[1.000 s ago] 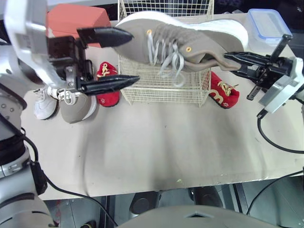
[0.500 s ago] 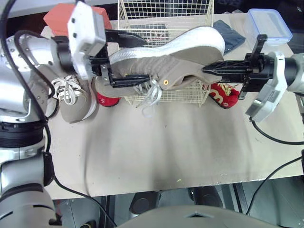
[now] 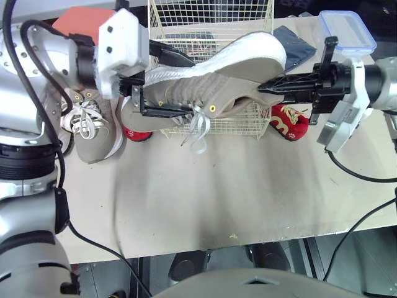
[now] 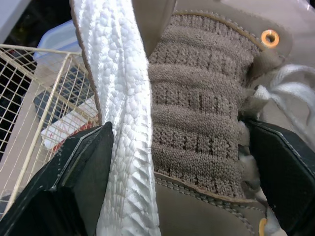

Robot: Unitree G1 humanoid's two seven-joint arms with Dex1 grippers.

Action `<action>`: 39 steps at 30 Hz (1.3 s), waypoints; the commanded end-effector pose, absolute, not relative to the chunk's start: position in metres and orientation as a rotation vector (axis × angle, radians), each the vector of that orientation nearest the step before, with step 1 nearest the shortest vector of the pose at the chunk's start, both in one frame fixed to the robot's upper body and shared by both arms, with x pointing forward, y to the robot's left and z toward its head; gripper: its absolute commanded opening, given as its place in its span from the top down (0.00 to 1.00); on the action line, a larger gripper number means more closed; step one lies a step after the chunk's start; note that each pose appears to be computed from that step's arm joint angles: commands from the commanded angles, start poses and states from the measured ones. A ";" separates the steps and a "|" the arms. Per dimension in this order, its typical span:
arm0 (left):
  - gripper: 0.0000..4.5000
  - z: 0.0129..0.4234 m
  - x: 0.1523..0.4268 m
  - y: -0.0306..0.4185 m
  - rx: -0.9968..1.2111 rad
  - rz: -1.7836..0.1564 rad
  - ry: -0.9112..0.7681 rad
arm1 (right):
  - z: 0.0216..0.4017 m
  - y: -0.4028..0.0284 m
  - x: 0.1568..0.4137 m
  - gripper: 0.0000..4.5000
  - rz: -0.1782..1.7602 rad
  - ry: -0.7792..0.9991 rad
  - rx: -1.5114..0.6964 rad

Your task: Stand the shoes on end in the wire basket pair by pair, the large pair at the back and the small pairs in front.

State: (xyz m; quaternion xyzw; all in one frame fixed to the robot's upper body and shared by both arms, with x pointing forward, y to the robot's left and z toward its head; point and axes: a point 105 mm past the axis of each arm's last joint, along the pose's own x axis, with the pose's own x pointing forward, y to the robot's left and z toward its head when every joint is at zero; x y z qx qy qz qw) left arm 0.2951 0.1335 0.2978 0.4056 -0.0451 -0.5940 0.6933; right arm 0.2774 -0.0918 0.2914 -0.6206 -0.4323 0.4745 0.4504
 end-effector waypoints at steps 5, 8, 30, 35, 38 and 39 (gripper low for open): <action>0.23 0.268 0.297 0.119 0.974 -1.462 0.005 | 0.322 -0.077 0.259 1.00 1.131 -1.222 -1.520; 0.49 0.267 0.298 0.119 0.987 -1.466 0.014 | 0.324 -0.076 0.256 1.00 1.123 -1.243 -1.524; 0.88 0.296 0.315 0.128 0.907 -1.323 -0.172 | 0.364 -0.108 0.269 0.00 0.836 -1.256 -1.317; 0.89 0.305 0.326 0.131 0.906 -1.265 -0.251 | 0.364 -0.112 0.274 0.00 0.813 -1.228 -1.263; 0.89 0.302 0.333 0.137 0.920 -1.253 -0.250 | 0.360 -0.112 0.274 0.00 0.819 -1.212 -1.232; 0.89 0.301 0.334 0.139 0.926 -1.253 -0.257 | 0.360 -0.113 0.275 0.00 0.821 -1.203 -1.200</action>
